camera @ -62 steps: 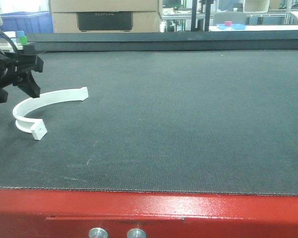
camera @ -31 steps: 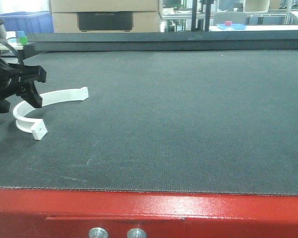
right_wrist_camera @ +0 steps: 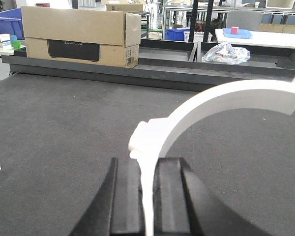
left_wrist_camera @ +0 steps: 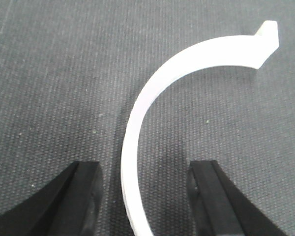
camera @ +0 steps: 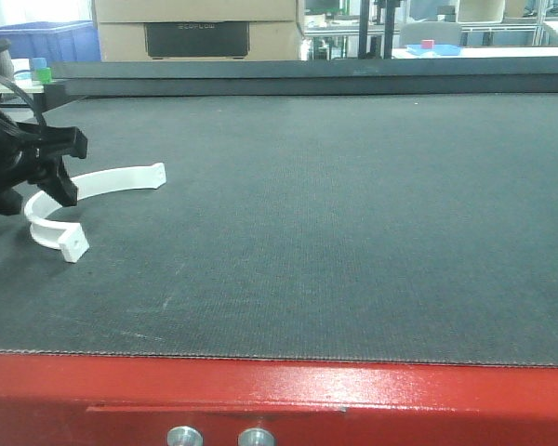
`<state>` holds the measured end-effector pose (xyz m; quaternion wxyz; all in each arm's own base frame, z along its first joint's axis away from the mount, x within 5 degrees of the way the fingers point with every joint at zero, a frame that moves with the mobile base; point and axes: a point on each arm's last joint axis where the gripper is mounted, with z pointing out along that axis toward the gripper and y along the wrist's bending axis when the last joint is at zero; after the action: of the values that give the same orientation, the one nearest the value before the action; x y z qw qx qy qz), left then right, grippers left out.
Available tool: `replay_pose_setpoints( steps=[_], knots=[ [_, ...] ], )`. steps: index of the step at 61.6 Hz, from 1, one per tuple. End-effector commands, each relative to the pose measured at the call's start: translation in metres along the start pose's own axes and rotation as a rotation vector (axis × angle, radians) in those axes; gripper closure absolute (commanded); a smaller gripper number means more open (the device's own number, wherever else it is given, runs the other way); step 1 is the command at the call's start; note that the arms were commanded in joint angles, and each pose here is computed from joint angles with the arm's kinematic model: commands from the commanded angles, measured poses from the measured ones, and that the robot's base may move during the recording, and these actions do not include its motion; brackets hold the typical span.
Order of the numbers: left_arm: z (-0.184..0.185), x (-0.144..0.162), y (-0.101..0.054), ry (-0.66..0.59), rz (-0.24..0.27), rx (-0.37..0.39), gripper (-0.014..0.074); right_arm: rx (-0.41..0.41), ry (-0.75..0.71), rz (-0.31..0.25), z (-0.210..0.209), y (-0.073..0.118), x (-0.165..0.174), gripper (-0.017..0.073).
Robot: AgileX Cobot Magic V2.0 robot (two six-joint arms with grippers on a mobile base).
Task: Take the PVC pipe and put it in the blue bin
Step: 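Close the left gripper on the clamp's curved side and lift it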
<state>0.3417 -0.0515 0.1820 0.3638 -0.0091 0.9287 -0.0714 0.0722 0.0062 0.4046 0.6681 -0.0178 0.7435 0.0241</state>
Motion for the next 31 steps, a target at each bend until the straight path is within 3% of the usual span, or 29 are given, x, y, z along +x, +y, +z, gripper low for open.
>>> replay_pose_setpoints(
  steps=[1, 22, 31],
  knots=[
    [0.0039, 0.0001, -0.0009, 0.0, -0.008, 0.001, 0.0299, 0.007, -0.039, -0.004, -0.0015, -0.0005, -0.0034, 0.0728],
    [0.0088, 0.001, 0.0002, -0.011, -0.008, -0.006, 0.0312, 0.008, -0.04, -0.004, -0.0016, -0.0005, -0.0035, 0.0728],
    [0.0088, 0.001, 0.0002, -0.011, -0.008, -0.006, 0.0479, 0.009, -0.047, -0.004, -0.0016, -0.0006, -0.0042, 0.0728]
  ],
)
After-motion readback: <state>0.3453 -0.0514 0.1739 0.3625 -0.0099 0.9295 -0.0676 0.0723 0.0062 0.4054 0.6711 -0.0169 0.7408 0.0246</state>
